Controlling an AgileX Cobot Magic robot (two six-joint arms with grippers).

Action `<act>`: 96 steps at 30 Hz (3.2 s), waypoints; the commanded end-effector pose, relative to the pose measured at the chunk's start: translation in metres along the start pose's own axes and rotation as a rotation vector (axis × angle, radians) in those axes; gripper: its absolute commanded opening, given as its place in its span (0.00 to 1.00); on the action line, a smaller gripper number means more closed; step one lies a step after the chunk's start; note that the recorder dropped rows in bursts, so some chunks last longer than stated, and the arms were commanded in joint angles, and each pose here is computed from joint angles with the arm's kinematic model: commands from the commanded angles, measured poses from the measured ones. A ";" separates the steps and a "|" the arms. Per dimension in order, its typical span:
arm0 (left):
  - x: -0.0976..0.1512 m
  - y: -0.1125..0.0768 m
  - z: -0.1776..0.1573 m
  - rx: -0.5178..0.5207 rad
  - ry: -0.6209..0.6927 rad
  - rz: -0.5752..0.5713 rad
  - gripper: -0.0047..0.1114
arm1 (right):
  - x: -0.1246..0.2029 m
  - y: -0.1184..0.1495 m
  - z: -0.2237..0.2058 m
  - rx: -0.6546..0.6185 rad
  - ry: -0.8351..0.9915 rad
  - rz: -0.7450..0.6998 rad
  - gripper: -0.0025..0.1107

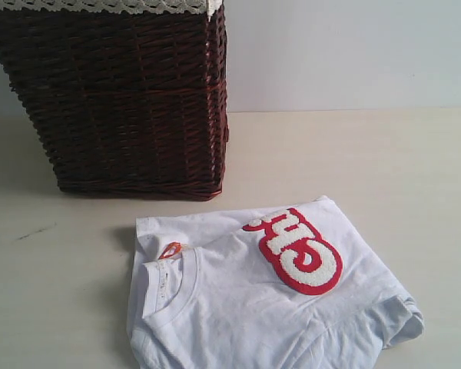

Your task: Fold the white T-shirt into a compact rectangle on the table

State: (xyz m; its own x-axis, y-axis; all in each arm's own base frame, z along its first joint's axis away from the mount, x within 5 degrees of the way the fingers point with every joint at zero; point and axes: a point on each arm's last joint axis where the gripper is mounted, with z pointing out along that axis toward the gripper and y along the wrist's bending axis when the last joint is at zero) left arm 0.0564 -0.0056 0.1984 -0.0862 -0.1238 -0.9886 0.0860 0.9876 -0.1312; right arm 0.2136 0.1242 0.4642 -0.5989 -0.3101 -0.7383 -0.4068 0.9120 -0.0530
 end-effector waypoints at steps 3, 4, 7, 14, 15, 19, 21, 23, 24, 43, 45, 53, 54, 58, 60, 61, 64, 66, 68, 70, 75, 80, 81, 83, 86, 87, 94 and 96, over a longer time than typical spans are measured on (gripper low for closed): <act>-0.020 -0.002 -0.003 0.061 -0.212 -0.406 0.04 | 0.006 -0.009 -0.021 0.052 -0.002 -0.005 0.02; -0.020 -0.002 -0.003 0.068 -0.196 -0.420 0.04 | 0.006 -0.011 -0.021 0.069 -0.005 0.001 0.02; -0.039 -0.012 -0.006 0.161 -0.119 -0.387 0.04 | 0.006 -0.014 -0.021 0.106 -0.011 0.002 0.02; -0.089 -0.043 0.013 0.400 0.019 -0.283 0.22 | 0.005 -0.016 -0.021 0.124 -0.012 -0.003 0.02; -0.092 -0.048 0.019 0.413 0.042 -0.276 0.29 | 0.005 -0.016 -0.021 0.124 -0.012 -0.003 0.02; -0.081 -0.070 0.052 0.413 0.278 -0.217 0.59 | 0.005 -0.017 -0.021 0.135 -0.012 -0.029 0.02; -0.059 -0.080 0.071 0.382 0.452 -0.170 0.60 | 0.005 -0.016 -0.020 0.133 -0.010 -0.026 0.02; -0.034 -0.090 0.088 0.355 0.599 -0.126 0.60 | 0.005 -0.015 -0.017 0.123 -0.002 -0.024 0.02; -0.026 -0.094 0.094 0.351 0.636 -0.111 0.60 | 0.005 -0.014 -0.016 0.117 0.000 -0.022 0.02; 0.011 -0.147 0.153 0.392 0.709 -0.051 0.58 | 0.001 -0.009 0.016 0.122 0.077 -0.038 0.02; 0.000 -0.152 0.161 0.400 0.698 -0.034 0.54 | 0.001 -0.009 0.018 0.122 0.081 -0.039 0.02; -0.029 -0.150 0.191 0.332 0.963 0.077 0.44 | 0.000 -0.009 0.019 0.122 0.085 -0.040 0.02; -0.030 -0.149 0.192 0.351 0.968 0.053 0.44 | 0.000 -0.009 0.019 0.122 0.085 -0.040 0.02; -0.034 -0.136 0.199 0.451 0.988 -0.071 0.44 | 0.000 -0.009 0.019 0.122 0.085 -0.040 0.02; -0.030 -0.126 0.200 0.535 1.015 -0.179 0.44 | 0.000 -0.009 0.019 0.124 0.084 -0.041 0.02; -0.027 -0.121 0.201 0.579 1.021 -0.236 0.44 | 0.000 -0.009 0.019 0.124 0.084 -0.041 0.02; -0.007 -0.102 0.200 0.593 1.041 -0.369 0.44 | 0.000 -0.009 0.019 0.124 0.084 -0.041 0.02; 0.010 -0.094 0.197 0.560 1.073 -0.377 0.44 | 0.000 -0.009 0.019 0.124 0.084 -0.041 0.02; 0.026 -0.091 0.192 0.528 1.093 -0.357 0.44 | 0.000 -0.009 0.019 0.124 0.084 -0.041 0.02; 0.040 -0.090 0.189 0.496 1.098 -0.347 0.44 | 0.000 -0.009 0.019 0.124 0.084 -0.041 0.02; 0.062 -0.092 0.193 0.506 1.140 -0.354 0.59 | 0.000 -0.009 0.019 0.122 0.085 -0.040 0.02; 0.077 -0.094 0.201 0.540 1.164 -0.360 0.64 | 0.000 -0.009 0.019 0.122 0.085 -0.040 0.02; 0.078 -0.096 0.202 0.570 1.142 -0.367 0.64 | 0.000 -0.009 0.019 0.122 0.085 -0.040 0.02; 0.077 -0.100 0.203 0.627 1.112 -0.397 0.63 | 0.000 -0.009 0.019 0.122 0.085 -0.040 0.02; 0.074 -0.104 0.204 0.678 1.070 -0.423 0.63 | 0.000 -0.009 0.019 0.122 0.085 -0.040 0.02; 0.074 -0.104 0.205 0.680 1.061 -0.420 0.63 | 0.000 -0.009 0.019 0.122 0.085 -0.040 0.02; 0.075 -0.102 0.207 0.661 1.047 -0.388 0.63 | 0.001 -0.008 0.019 0.120 0.085 -0.039 0.02; 0.076 -0.101 0.209 0.643 1.036 -0.376 0.63 | 0.001 -0.008 0.019 0.119 0.085 -0.038 0.02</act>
State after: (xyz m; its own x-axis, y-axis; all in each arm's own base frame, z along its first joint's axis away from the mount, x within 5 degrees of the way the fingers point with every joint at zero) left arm 0.2458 -0.1334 0.1219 -0.9226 0.0436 -0.3833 0.3212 0.6373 -0.7005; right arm 0.2286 0.1225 0.4502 -0.6467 -0.3645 -0.6700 -0.3525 0.9218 -0.1612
